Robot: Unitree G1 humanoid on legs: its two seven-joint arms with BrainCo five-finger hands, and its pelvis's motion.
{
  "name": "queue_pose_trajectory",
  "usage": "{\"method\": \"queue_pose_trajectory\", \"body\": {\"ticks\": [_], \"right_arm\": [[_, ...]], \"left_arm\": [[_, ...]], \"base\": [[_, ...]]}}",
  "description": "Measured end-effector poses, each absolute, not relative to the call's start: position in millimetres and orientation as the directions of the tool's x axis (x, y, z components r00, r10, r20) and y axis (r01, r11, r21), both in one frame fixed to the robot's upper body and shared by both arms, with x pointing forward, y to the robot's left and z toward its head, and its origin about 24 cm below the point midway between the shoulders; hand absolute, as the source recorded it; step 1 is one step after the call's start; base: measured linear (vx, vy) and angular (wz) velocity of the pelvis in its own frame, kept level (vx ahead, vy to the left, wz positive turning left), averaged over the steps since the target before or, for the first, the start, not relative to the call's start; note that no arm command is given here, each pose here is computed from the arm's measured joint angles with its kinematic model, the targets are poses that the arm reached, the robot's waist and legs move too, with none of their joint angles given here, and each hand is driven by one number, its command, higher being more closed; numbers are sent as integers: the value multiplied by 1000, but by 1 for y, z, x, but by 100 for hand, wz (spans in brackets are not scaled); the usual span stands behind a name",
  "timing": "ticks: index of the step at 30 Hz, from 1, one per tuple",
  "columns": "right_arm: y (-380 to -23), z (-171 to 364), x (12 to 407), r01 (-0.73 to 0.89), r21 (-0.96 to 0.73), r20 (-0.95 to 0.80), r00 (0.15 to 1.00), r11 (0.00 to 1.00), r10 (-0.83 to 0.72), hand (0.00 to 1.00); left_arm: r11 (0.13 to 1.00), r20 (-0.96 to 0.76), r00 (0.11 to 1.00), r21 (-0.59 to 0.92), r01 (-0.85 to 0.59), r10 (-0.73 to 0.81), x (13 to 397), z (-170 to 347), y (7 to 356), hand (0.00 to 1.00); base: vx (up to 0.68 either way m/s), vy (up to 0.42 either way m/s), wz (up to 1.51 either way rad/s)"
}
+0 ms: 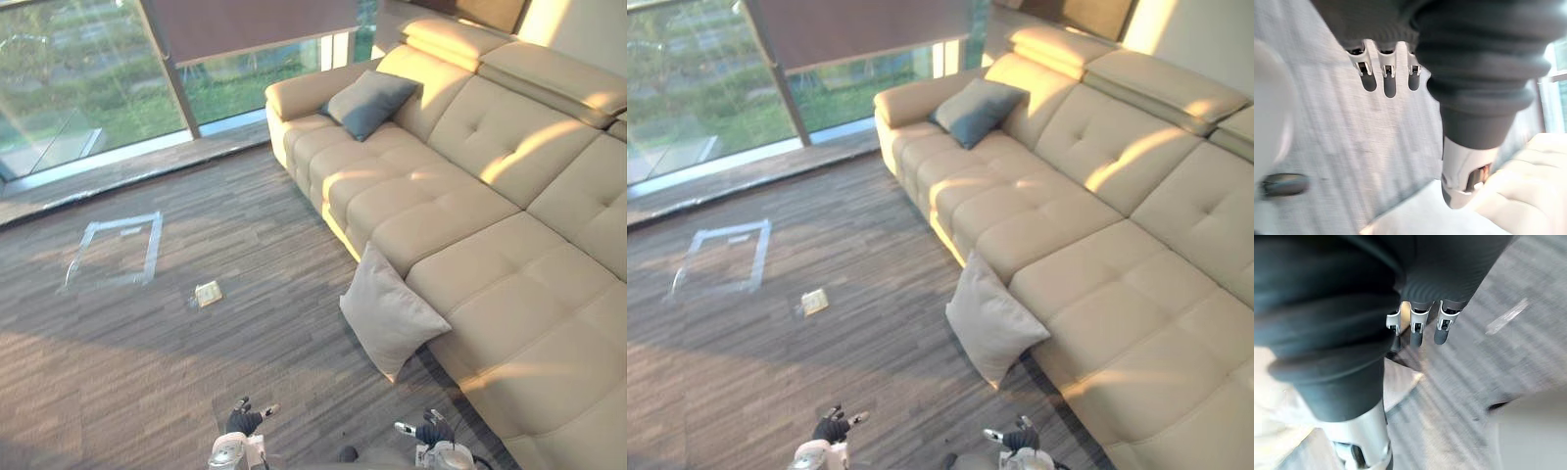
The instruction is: Pick up cushions and gather them together orderly.
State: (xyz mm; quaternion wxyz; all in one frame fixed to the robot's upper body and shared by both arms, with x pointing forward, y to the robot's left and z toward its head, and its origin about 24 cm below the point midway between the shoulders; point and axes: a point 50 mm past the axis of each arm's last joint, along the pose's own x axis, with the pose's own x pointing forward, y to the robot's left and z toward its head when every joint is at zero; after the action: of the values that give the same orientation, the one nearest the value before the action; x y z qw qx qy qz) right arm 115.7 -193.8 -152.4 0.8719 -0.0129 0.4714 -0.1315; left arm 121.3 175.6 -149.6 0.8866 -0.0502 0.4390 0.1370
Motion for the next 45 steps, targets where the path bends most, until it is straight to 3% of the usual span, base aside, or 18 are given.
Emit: {"method": "queue_pose_trajectory", "body": {"ticks": [5,10,19,29,38,45], "right_arm": [[-199,-155,110,193,-177,-831,496,965,-252,0],[-191,-161,100,165,-173,-862,452,971,-230,0],[-198,-155,117,133,-179,-835,503,975,-222,0],[-208,-155,114,193,-184,-834,489,964,-257,0],[-207,-152,114,244,-168,-819,504,955,-273,0],[-200,-162,94,255,-168,-870,417,952,-265,0]], "left_arm": [[953,-798,561,50,-299,218,116,-151,183,0],[966,-815,531,128,-224,231,109,-153,203,0],[981,-833,520,139,-137,190,112,-156,197,0],[990,-843,520,102,-101,140,115,-158,181,0],[968,-815,548,63,-241,189,113,-154,180,0],[986,-838,520,143,-85,166,109,-157,193,0]], "base": [[292,285,-138],[328,268,-94],[218,51,-92],[157,-9,-23],[138,68,-37],[207,180,-72]]}}
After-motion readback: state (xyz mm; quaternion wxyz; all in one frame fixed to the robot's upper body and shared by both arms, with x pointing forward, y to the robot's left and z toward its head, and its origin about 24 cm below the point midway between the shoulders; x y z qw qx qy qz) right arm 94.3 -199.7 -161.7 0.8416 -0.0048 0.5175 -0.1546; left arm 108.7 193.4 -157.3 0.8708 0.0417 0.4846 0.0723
